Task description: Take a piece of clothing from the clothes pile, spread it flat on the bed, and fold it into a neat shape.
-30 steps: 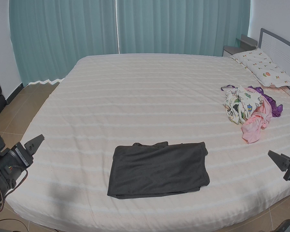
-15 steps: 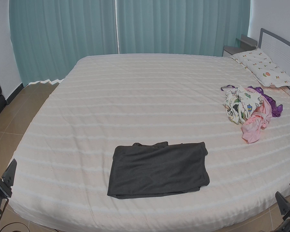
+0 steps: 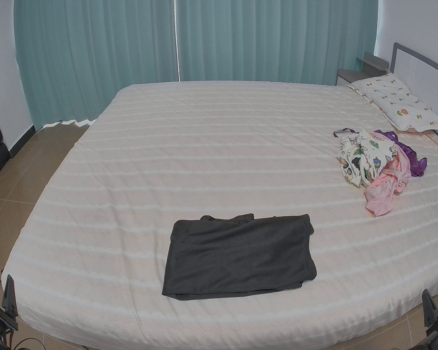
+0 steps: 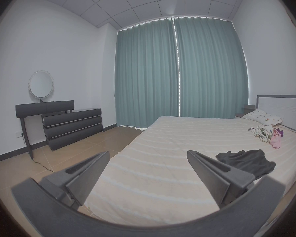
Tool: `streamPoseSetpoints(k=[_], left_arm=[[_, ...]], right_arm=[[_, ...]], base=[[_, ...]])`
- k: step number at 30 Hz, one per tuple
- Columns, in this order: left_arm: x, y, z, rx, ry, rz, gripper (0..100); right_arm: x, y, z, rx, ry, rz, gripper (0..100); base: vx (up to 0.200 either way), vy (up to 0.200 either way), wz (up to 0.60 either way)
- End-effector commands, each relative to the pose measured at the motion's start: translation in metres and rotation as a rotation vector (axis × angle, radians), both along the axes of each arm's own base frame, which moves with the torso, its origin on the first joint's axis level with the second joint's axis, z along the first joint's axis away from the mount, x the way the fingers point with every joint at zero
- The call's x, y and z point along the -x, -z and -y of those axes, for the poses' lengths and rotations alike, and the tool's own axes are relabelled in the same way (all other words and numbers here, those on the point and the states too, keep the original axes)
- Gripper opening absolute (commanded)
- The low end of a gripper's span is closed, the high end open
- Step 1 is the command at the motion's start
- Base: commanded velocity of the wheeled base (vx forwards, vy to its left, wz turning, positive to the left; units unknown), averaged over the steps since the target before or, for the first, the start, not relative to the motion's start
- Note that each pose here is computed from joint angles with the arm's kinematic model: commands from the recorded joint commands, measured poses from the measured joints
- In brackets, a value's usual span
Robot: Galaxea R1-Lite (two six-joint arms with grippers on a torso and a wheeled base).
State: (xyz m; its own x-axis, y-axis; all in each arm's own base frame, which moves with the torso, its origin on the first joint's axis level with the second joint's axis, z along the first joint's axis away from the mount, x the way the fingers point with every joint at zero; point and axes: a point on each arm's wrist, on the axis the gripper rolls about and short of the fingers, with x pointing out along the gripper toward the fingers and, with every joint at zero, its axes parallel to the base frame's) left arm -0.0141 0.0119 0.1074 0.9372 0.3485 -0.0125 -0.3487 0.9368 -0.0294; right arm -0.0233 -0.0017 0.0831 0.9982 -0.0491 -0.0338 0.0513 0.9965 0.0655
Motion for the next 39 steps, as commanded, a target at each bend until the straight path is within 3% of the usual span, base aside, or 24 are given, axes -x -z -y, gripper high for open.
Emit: streamPoseSetpoints(k=[1, 3, 5, 6, 11, 16, 22, 30, 31, 32, 39], left_arm=[[0.002, 0.019, 0.000, -0.009, -0.034, 0.011, 100], [0.004, 0.021, 0.001, -0.007, -0.064, 0.015, 100], [0.009, 0.024, 0.004, -0.037, -0.033, 0.062, 100], [0.010, 0.024, 0.005, -0.072, 0.045, 0.064, 100], [0.009, 0.025, 0.007, -0.064, 0.113, 0.062, 100], [0.009, 0.025, 0.011, -0.036, 0.320, 0.073, 100], [0.008, 0.025, 0.011, -0.033, 0.332, 0.069, 100], [0.009, 0.025, 0.011, -0.026, 0.305, 0.072, 100], [0.008, 0.025, 0.011, -0.024, 0.302, 0.069, 100], [0.008, 0.025, 0.011, -0.030, 0.305, 0.066, 100], [0.008, 0.025, 0.011, -0.025, 0.303, 0.067, 100]], right_arm=[[0.003, 0.001, 0.000, 0.022, 0.027, 0.031, 100], [0.003, 0.001, 0.000, 0.059, 0.036, 0.027, 100], [0.003, 0.001, 0.001, 0.083, 0.054, 0.023, 100], [0.003, 0.001, 0.001, 0.102, 0.059, 0.023, 100], [0.003, 0.001, 0.001, 0.105, 0.058, 0.024, 100], [0.003, 0.001, 0.001, 0.121, 0.048, 0.022, 100], [0.001, 0.003, -0.003, 0.152, -0.106, 0.042, 100], [0.001, 0.005, -0.003, 0.138, -0.102, 0.037, 100], [0.000, 0.008, -0.002, 0.073, -0.066, 0.023, 100], [0.000, 0.008, -0.002, 0.069, -0.064, 0.023, 100], [0.000, 0.007, -0.002, 0.077, -0.063, 0.026, 100]], base=[[0.000, 0.000, 0.00], [0.000, 0.000, 0.00], [0.000, 0.000, 0.00], [0.000, 0.000, 0.00], [0.000, 0.000, 0.00], [0.000, 0.000, 0.00], [0.000, 0.000, 0.00], [0.000, 0.000, 0.00], [0.000, 0.000, 0.00], [0.000, 0.000, 0.00], [0.000, 0.000, 0.00]])
